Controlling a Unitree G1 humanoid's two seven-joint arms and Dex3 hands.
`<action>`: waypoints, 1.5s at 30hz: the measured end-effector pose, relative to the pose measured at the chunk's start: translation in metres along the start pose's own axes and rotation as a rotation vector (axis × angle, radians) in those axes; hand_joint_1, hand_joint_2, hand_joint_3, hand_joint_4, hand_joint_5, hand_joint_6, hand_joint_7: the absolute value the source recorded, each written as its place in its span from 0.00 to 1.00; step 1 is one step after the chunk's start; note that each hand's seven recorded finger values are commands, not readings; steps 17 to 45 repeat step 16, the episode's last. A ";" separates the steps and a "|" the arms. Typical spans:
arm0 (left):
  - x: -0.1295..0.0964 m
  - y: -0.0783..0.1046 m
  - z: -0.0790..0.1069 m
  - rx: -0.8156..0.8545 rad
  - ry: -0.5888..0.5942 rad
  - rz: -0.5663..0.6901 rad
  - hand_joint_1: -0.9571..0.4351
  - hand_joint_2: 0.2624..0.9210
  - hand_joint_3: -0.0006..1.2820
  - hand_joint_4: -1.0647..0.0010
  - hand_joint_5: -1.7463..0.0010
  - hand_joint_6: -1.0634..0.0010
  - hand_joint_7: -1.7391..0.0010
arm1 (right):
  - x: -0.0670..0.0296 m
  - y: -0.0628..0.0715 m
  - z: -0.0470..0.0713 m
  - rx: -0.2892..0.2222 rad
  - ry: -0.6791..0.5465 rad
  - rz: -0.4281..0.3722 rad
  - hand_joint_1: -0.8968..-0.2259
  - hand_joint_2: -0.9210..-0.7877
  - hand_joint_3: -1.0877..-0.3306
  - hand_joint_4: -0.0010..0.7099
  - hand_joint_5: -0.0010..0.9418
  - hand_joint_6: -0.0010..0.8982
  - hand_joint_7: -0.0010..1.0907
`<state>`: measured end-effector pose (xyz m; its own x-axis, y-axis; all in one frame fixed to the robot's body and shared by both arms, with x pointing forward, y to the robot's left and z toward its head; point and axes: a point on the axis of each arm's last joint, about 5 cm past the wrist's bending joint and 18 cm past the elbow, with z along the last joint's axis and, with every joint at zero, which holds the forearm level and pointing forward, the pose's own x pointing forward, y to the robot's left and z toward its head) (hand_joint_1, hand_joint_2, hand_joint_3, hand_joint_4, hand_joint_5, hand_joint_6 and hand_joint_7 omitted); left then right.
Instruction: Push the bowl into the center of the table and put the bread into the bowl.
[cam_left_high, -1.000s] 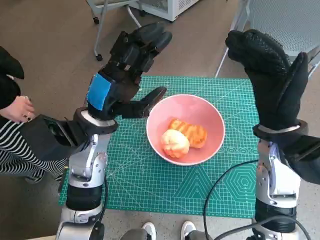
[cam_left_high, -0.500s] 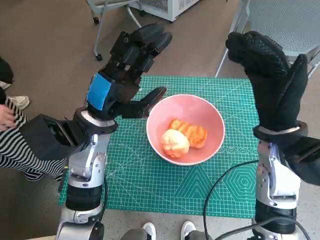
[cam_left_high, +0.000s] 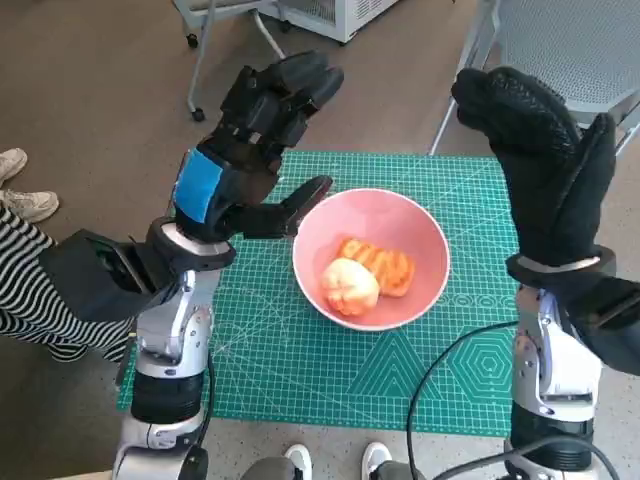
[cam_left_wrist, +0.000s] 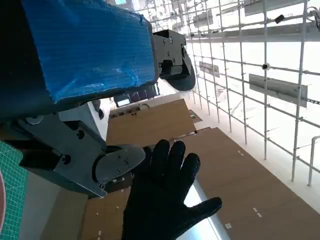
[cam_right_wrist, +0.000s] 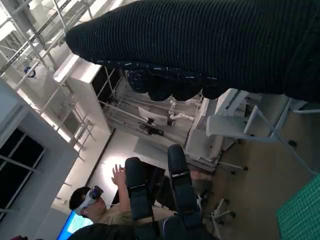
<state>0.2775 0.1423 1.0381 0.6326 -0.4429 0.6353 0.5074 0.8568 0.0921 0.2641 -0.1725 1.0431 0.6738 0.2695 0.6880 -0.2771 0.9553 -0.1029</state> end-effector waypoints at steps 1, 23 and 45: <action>0.000 0.000 0.000 0.000 0.000 0.000 0.66 0.64 0.56 1.00 0.73 1.00 0.55 | 0.0000 0.000 0.000 0.000 0.000 0.000 0.33 0.00 0.60 0.29 0.00 0.08 0.52; 0.000 0.000 0.000 0.001 -0.001 0.000 0.66 0.63 0.57 1.00 0.72 1.00 0.55 | -0.0003 0.000 0.001 -0.002 -0.003 0.000 0.32 0.00 0.60 0.29 0.00 0.08 0.52; 0.000 0.000 0.000 0.001 -0.001 0.000 0.66 0.63 0.57 1.00 0.72 1.00 0.55 | -0.0003 0.000 0.001 -0.002 -0.003 0.000 0.32 0.00 0.60 0.29 0.00 0.08 0.52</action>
